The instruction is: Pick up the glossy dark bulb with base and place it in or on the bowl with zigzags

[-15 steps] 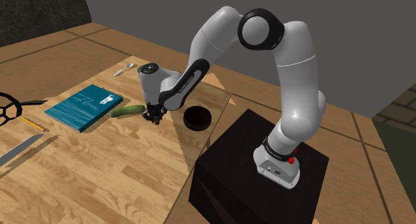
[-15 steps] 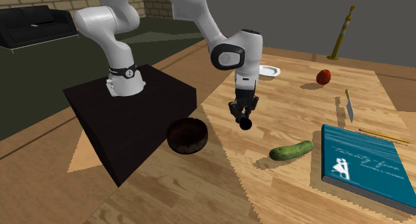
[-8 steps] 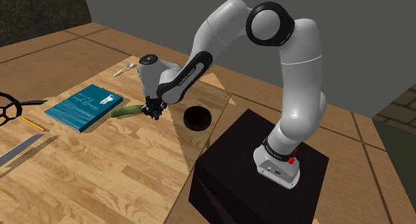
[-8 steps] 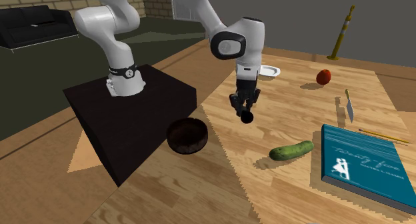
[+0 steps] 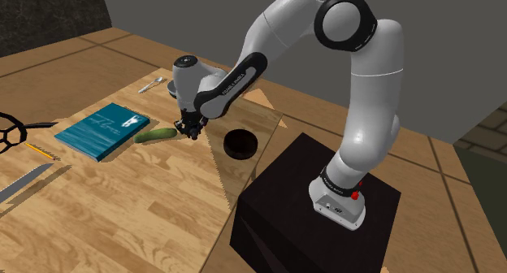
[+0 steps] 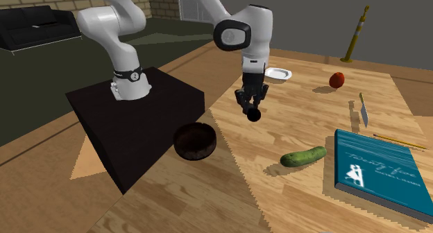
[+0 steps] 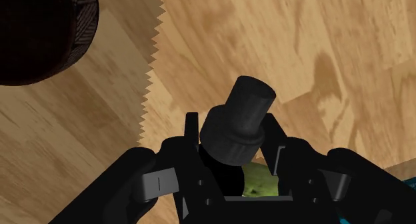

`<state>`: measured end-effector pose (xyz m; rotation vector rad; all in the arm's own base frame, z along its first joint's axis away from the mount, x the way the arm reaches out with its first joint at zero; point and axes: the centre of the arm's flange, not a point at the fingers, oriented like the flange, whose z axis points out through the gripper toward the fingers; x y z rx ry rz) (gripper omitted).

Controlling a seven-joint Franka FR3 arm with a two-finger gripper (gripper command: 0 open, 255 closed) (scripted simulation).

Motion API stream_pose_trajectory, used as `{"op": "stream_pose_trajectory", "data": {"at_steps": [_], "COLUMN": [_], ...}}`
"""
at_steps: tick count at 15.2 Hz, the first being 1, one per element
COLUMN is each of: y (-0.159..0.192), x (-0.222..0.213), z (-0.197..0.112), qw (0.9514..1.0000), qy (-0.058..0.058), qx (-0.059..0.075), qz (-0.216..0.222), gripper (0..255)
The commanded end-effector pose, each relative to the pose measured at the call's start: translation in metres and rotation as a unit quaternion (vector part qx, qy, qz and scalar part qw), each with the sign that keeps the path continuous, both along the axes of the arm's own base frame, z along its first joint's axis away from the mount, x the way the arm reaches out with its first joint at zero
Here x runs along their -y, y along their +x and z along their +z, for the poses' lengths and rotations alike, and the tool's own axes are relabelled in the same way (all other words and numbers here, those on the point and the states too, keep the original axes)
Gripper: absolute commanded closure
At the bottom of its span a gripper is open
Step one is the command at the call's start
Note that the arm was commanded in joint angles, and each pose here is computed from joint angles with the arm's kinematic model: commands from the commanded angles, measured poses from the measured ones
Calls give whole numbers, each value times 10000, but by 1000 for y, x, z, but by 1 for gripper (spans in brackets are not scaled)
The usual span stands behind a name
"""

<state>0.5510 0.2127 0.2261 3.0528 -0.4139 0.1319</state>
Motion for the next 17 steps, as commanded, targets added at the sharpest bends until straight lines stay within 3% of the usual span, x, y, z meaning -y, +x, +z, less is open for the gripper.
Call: {"op": "stream_pose_trajectory", "data": {"at_steps": [1, 17], "y": [-15, -130], "x": [18, 175], "z": [1, -4], "qw": [10000, 10000], "qy": [-1, -1], "qx": [-1, -1], "qz": [-1, -1], "gripper": [255, 255]}}
